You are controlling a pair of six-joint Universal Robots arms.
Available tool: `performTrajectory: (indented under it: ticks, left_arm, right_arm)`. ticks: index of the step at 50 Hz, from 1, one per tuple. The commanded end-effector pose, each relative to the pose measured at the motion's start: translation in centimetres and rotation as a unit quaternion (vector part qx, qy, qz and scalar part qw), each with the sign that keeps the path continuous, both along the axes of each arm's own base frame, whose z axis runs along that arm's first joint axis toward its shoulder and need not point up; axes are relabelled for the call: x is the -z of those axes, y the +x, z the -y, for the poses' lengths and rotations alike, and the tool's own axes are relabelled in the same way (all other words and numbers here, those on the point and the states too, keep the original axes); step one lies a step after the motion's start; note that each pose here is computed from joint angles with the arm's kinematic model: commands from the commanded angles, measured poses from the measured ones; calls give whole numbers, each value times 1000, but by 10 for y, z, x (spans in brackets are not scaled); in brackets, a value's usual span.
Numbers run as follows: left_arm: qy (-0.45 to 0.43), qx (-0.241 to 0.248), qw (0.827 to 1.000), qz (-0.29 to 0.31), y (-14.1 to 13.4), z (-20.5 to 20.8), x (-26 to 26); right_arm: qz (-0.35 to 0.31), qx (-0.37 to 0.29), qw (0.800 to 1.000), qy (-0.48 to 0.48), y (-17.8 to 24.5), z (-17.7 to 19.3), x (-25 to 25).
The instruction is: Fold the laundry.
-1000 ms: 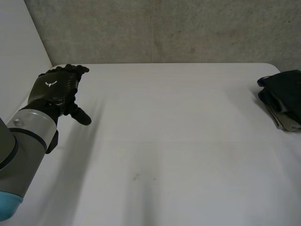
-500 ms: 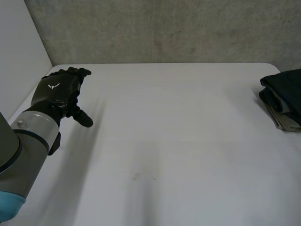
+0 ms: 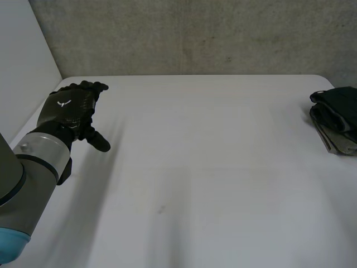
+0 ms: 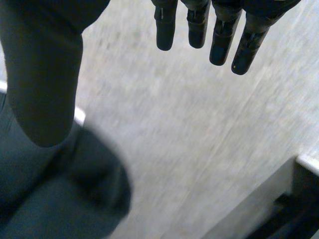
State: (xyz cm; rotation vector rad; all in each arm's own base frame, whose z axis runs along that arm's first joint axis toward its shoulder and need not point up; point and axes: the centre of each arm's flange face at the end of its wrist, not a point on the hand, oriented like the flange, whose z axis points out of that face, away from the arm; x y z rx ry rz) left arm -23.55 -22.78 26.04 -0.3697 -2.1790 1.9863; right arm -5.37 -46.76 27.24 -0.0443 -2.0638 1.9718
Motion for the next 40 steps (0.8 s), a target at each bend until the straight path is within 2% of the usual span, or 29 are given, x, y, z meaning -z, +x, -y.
performTrajectory:
  ticks: [1,6,12,16,17,21,25,28,32,40]
  left_arm:
    - [-4,0,1000,-2,0,1,-3]
    - [-16,1,1000,-6,-1,2,-10]
    - [-41,1,999,-15,-3,5,-27]
    - [-56,1,998,-22,-4,8,-38]
    - [-59,2,998,-23,-5,7,-40]
    - [-68,3,997,-28,-6,9,-47]
    - [-70,4,997,-29,-7,8,-49]
    - [-69,7,997,-28,-8,7,-48]
    - [-65,10,997,-27,-9,5,-46]
    - [-65,11,997,-27,-10,6,-46]
  right_arm:
    - [-36,-26,995,-88,38,-28,-83]
    - [-44,-80,986,-142,111,-57,-127]
    - [-28,-143,977,-156,185,-99,-144]
    - [-7,-210,969,-133,241,-132,-131]
    - [-1,-244,963,-117,265,-148,-121]
    - [5,-324,943,-70,319,-191,-91]
    - [7,-373,928,-23,355,-231,-59]
    - [8,-372,928,3,365,-241,-33]
    - [12,-354,935,5,367,-238,-13]
    - [12,-348,938,-2,365,-236,-8]
